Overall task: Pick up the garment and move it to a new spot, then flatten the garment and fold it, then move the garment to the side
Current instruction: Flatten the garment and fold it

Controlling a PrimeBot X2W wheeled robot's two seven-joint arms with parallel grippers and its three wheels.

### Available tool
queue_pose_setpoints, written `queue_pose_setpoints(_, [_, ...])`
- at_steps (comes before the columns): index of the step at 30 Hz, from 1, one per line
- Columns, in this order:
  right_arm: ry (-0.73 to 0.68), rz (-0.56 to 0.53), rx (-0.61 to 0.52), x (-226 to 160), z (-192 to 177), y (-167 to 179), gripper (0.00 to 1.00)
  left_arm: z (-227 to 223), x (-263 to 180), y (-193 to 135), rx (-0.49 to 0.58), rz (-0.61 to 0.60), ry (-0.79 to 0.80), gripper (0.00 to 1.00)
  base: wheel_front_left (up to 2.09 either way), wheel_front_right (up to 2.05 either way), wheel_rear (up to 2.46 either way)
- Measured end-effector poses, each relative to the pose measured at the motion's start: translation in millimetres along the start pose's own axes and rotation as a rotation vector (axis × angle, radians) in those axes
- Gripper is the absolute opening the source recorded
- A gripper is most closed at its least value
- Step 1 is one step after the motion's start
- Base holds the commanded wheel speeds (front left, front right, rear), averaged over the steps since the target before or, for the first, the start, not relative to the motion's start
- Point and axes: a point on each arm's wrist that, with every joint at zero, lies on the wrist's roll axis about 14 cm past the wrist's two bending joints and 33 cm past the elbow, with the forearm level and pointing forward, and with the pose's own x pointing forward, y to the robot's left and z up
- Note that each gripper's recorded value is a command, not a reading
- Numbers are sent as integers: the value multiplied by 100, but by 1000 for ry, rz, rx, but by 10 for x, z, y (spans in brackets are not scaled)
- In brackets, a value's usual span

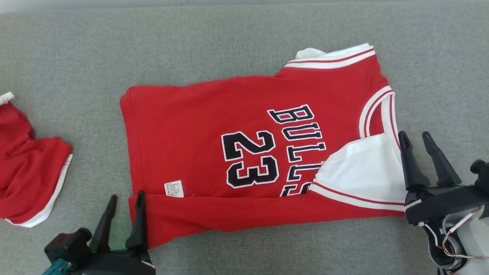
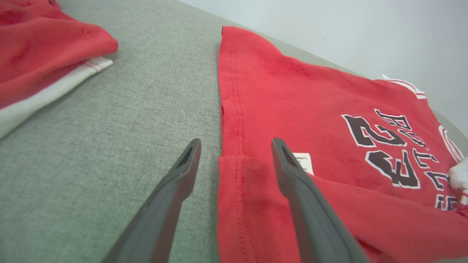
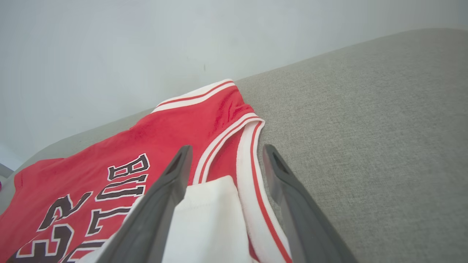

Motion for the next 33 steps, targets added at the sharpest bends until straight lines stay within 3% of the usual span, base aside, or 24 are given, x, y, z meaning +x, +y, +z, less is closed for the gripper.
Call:
queue_pose_setpoints(8, [-109,-31,-116,-134,232,78,100,543,42,-107,116,-5,-222,100,0,0,0])
queue_pose_setpoints(13, [-149,-36,-166,-283,302,206,100,668,-11,-163,175,-18,-273,100,0,0,0])
queue_pose_setpoints(33, [-128,-51,-196,-683,218,422,100,501,-206,-158,243,-16,-229,100,0,0,0])
